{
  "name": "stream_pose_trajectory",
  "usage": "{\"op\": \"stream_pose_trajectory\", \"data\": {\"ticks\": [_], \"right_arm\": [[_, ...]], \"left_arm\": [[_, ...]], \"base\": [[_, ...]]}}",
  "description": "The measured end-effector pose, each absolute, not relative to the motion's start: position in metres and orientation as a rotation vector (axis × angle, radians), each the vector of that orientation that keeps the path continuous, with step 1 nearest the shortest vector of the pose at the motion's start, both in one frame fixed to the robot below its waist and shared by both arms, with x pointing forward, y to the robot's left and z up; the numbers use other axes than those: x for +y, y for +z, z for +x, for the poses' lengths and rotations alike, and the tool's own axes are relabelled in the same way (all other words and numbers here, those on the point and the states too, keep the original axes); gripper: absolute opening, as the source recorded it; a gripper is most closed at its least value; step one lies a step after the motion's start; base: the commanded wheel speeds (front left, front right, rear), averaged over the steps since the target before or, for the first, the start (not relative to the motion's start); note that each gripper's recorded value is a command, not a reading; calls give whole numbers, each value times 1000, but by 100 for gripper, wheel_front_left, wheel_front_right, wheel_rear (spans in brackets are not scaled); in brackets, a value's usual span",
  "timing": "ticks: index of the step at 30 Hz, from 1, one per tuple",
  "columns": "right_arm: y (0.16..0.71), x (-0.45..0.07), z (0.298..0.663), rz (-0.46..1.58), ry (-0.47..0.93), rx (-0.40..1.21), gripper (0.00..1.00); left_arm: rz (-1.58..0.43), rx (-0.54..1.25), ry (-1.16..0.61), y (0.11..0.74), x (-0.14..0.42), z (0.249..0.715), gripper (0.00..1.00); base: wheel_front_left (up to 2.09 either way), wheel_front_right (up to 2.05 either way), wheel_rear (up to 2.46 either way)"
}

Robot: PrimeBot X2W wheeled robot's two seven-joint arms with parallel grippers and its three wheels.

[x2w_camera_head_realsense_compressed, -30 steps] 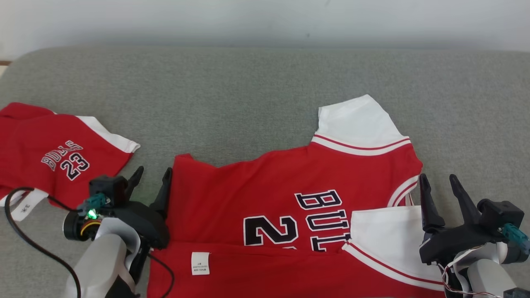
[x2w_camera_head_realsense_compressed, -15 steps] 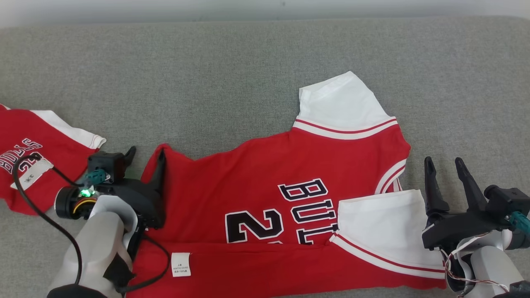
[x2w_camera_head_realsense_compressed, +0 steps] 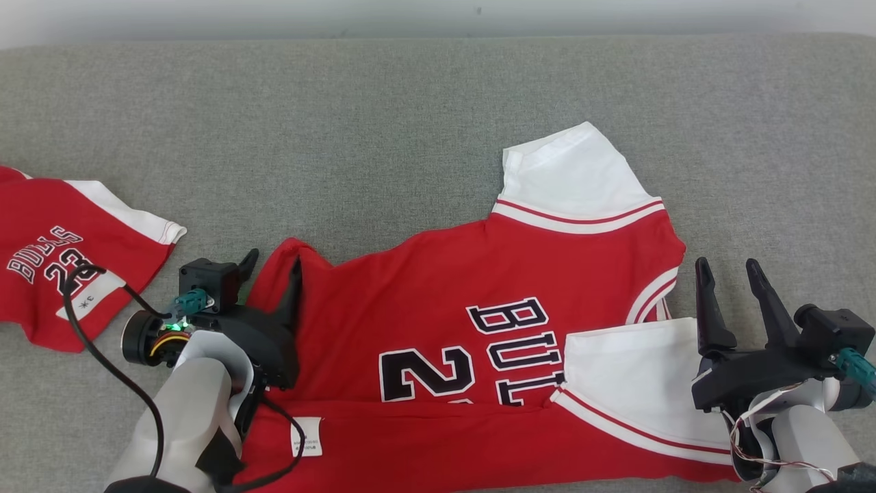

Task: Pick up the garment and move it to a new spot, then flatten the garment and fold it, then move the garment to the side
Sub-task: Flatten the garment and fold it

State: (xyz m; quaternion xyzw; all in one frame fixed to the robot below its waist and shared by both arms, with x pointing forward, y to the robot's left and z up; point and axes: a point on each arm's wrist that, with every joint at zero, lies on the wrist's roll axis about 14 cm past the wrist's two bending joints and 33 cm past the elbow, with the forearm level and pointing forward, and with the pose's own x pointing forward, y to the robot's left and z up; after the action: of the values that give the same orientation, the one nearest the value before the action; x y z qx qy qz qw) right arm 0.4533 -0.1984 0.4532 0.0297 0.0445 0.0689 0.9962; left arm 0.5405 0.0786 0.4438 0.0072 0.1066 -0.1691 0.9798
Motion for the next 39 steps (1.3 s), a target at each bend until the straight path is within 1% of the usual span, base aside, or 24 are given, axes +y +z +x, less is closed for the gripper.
{"op": "stream_pose_trajectory", "data": {"ticks": [2,3,4,5,6,8,9,16,20,22,26,31,35,36,39], "right_arm": [[454,-198,454,59,140,87,100],[454,-198,454,59,141,86,100],[454,-197,454,58,142,86,100],[454,-197,454,58,143,86,100],[454,-197,454,58,143,86,100],[455,-196,454,57,146,85,100],[456,-196,455,57,147,82,100],[465,-198,461,73,146,59,100],[489,-196,484,32,179,1,100],[494,-192,495,3,206,-1,100],[489,-180,517,-53,265,49,100],[493,-165,552,-90,304,109,100],[480,-162,574,-110,302,210,100],[471,-165,583,-127,293,262,100],[459,-168,595,-147,283,327,100]], "left_arm": [[9,216,-339,443,78,541,16],[0,216,-334,444,79,541,10],[-13,216,-330,444,79,541,11],[-22,217,-331,444,79,542,14],[-28,218,-328,444,79,542,15],[-37,222,-325,443,79,542,13],[-38,221,-325,444,78,543,0],[-61,154,-293,467,84,549,0],[-79,115,-236,476,99,545,0],[-85,97,-207,481,108,543,0],[-90,89,-172,482,124,534,0],[-88,69,-151,488,137,531,0],[-104,59,-165,488,136,532,0],[-115,61,-171,486,134,532,0],[-116,60,-172,483,133,535,0]], "base": [[0,0,0],[0,0,0],[0,0,0],[0,0,0],[0,0,0],[0,0,0],[0,0,0],[0,0,0],[0,0,0],[0,0,0],[0,0,0],[0,0,0],[0,0,0],[0,0,0],[0,0,0]]}}
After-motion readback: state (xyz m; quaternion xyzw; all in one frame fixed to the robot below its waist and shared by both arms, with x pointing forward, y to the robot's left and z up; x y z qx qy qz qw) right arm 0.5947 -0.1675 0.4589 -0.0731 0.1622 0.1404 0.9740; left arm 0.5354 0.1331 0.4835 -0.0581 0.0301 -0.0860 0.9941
